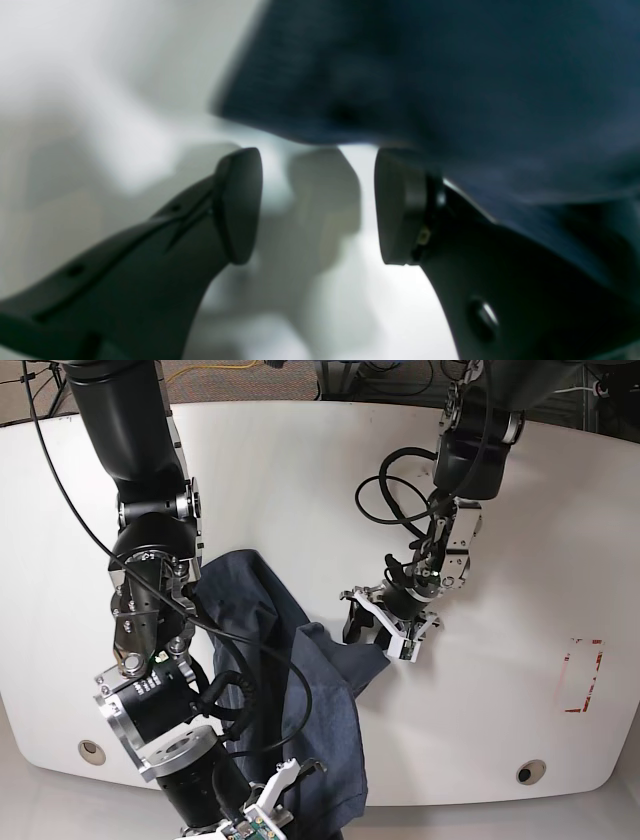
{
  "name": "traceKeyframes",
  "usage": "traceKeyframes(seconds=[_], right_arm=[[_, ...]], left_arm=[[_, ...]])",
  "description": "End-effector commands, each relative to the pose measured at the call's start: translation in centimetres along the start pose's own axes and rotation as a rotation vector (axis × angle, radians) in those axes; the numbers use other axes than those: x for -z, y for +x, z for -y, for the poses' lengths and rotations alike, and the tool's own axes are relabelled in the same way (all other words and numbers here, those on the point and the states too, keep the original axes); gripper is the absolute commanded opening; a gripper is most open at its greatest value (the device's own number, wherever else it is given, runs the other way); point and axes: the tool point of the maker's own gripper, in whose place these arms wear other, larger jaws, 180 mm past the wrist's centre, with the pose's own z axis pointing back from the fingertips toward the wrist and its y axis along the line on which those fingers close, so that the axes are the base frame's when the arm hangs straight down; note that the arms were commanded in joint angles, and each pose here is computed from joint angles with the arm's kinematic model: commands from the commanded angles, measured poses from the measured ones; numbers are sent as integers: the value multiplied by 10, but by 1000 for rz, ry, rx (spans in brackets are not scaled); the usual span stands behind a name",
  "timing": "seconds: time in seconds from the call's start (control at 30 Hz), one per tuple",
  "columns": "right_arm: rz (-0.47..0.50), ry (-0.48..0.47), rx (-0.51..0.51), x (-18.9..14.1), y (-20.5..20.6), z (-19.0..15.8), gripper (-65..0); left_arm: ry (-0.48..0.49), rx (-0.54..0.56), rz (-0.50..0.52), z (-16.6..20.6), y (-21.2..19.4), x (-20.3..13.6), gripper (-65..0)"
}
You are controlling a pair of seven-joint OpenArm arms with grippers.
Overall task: Layout the t-shirt on the table in an organized manner, then fold the t-shirt properly
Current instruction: 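Move the left gripper down to the hanging shirt edge and grasp it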
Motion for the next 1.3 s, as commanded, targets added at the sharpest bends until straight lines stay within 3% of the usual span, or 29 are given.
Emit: traceKeyframes(seconds=[0.0, 0.43, 0.73, 0.93, 1.27], right_arm=[[65, -30, -9, -1, 20, 11, -650], [54, -24, -4, -2, 15, 8, -650], [70, -35, -16, 0, 23, 14, -650], [85, -45, -26, 0, 30, 18, -650], [88, -45, -26, 1, 31, 18, -650]], left_arm=[[-41, 15, -7, 18, 1, 3, -312], [-151, 9, -29, 80, -13, 15, -312], [-266, 81, -80, 135, -29, 21, -312], [-248, 84, -118, 128, -38, 25, -312], [-99, 82, -143, 95, -41, 35, -317]])
